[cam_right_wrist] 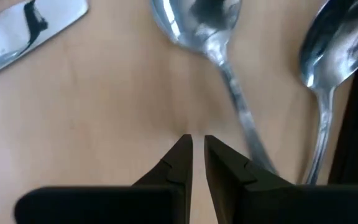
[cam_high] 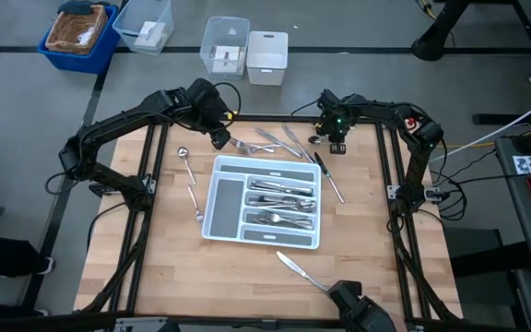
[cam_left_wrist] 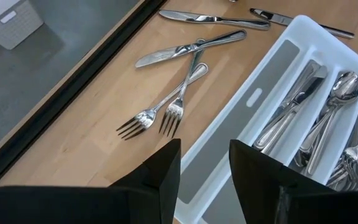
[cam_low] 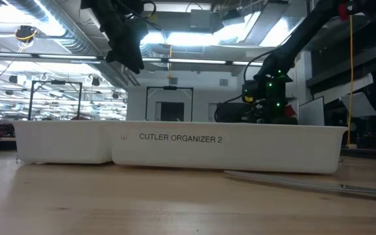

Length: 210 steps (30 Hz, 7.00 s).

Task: Sort silverware
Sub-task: Put the spoon into the organizer tray

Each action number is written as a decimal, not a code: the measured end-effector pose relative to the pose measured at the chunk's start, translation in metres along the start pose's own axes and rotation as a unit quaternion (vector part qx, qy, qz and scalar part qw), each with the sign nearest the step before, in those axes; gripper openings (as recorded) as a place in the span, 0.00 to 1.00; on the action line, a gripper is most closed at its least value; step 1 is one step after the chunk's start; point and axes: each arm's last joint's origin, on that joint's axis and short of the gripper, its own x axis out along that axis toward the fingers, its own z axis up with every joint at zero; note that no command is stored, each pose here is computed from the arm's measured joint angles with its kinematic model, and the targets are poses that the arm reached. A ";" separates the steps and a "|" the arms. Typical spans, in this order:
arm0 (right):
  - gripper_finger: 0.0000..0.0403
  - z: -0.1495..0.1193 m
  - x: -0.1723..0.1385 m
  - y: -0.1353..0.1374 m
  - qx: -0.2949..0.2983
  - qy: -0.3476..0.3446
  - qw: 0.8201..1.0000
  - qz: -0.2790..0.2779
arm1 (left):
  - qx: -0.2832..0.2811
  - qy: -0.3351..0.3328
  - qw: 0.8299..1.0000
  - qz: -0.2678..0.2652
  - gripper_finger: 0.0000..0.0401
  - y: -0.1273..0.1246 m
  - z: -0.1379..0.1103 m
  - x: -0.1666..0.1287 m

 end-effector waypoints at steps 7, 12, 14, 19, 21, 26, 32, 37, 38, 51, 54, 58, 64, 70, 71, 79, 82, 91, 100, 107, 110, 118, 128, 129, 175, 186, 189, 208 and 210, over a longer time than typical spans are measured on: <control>0.11 0.007 -0.011 -0.008 0.001 -0.013 1.000 -0.023 | 0.000 0.000 1.000 0.000 0.32 0.000 0.000 0.000; 0.11 0.013 -0.013 -0.013 -0.014 -0.053 0.998 -0.034 | 0.000 0.000 1.000 0.000 0.32 0.000 0.000 0.000; 0.11 0.013 -0.013 -0.013 -0.027 -0.056 0.997 -0.036 | 0.000 0.000 1.000 0.000 0.32 0.000 0.000 0.000; 0.11 0.013 -0.013 -0.013 -0.040 -0.060 0.997 -0.032 | 0.000 0.000 1.000 0.000 0.32 0.000 0.000 0.000; 0.11 0.013 -0.013 -0.013 -0.040 -0.064 0.997 -0.028 | 0.000 0.000 1.000 0.000 0.32 0.000 0.000 0.000; 0.11 0.014 -0.013 -0.012 -0.046 -0.075 0.996 -0.019 | 0.009 0.000 1.000 0.000 0.32 0.000 0.000 0.000; 0.11 0.014 -0.012 -0.011 -0.066 -0.078 0.995 -0.016 | 0.012 0.000 1.000 0.000 0.32 0.000 0.000 0.000; 0.11 0.010 -0.005 -0.007 -0.094 -0.072 0.993 -0.006 | 0.012 0.000 1.000 0.000 0.32 0.000 0.000 0.000; 0.11 0.009 -0.003 -0.006 -0.095 -0.073 0.993 -0.007 | 0.012 0.000 1.000 0.000 0.32 0.000 0.000 0.000; 0.11 0.010 -0.002 -0.009 -0.090 -0.067 0.993 -0.036 | 0.012 0.000 1.000 0.000 0.32 0.000 0.000 0.000; 0.11 0.010 -0.002 -0.009 -0.090 -0.067 0.993 -0.035 | 0.012 0.000 1.000 0.000 0.32 0.000 0.000 0.000; 0.12 0.010 -0.002 -0.010 -0.088 -0.050 0.994 -0.049 | 0.012 0.000 1.000 0.000 0.32 0.000 0.000 0.000; 0.24 0.009 -0.002 -0.010 -0.072 -0.038 0.995 -0.057 | 0.012 0.000 1.000 0.000 0.32 0.000 0.000 0.000; 0.36 0.010 -0.002 -0.010 -0.074 -0.054 0.995 -0.044 | 0.012 0.000 1.000 0.000 0.32 0.000 0.000 0.000; 0.36 0.010 -0.002 -0.009 -0.076 -0.058 0.995 -0.040 | 0.012 0.000 1.000 0.000 0.32 0.000 0.000 0.000; 0.36 0.010 -0.002 -0.009 -0.079 -0.063 0.994 -0.036 | 0.012 0.000 1.000 0.000 0.32 0.000 0.000 0.000; 0.32 0.010 0.002 -0.009 -0.091 -0.059 0.994 -0.032 | 0.012 0.000 1.000 0.000 0.32 0.000 0.000 0.000; 0.13 0.009 0.024 -0.007 -0.091 -0.032 0.995 0.009 | 0.012 0.000 1.000 0.000 0.32 0.000 0.000 0.000; 0.05 0.014 0.012 -0.011 0.008 -0.028 0.999 0.033 | 0.012 0.000 1.000 0.000 0.32 0.000 0.000 0.000; 0.02 0.027 -0.020 -0.022 0.101 -0.063 0.990 0.077 | 0.012 -0.001 1.000 0.000 0.32 0.000 0.000 0.000; 0.01 0.032 -0.036 -0.024 0.137 -0.071 0.983 0.101 | 0.006 -0.001 1.000 0.000 0.32 0.000 0.000 0.000; 0.01 0.049 -0.081 -0.032 0.278 -0.157 0.924 0.211 | -0.068 -0.053 0.996 -0.015 0.32 -0.006 0.010 0.000; 0.01 0.093 -0.115 -0.044 0.287 -0.359 0.831 0.314 | -0.173 -0.176 0.967 -0.063 0.32 -0.014 0.040 0.010; 0.01 0.099 -0.119 -0.045 0.282 -0.380 0.824 0.312 | -0.187 -0.181 0.963 -0.068 0.32 -0.014 0.043 0.013; 0.01 0.169 -0.158 -0.013 0.309 -0.559 0.752 0.165 | -0.202 -0.200 0.959 0.007 0.18 -0.007 0.054 0.062; 0.01 0.169 -0.158 -0.012 0.303 -0.560 0.753 0.166 | -0.189 -0.200 0.961 0.011 0.04 -0.007 0.054 0.062; 0.01 0.169 -0.158 -0.012 0.303 -0.560 0.753 0.166 | -0.186 -0.200 0.962 0.011 0.05 -0.007 0.054 0.062; 0.01 0.173 -0.161 -0.007 0.276 -0.569 0.753 0.185 | -0.215 -0.166 0.962 0.025 0.22 -0.009 0.051 0.099; 0.01 0.173 -0.161 -0.007 0.274 -0.572 0.751 0.183 | -0.204 -0.167 0.964 0.026 0.18 -0.009 0.051 0.099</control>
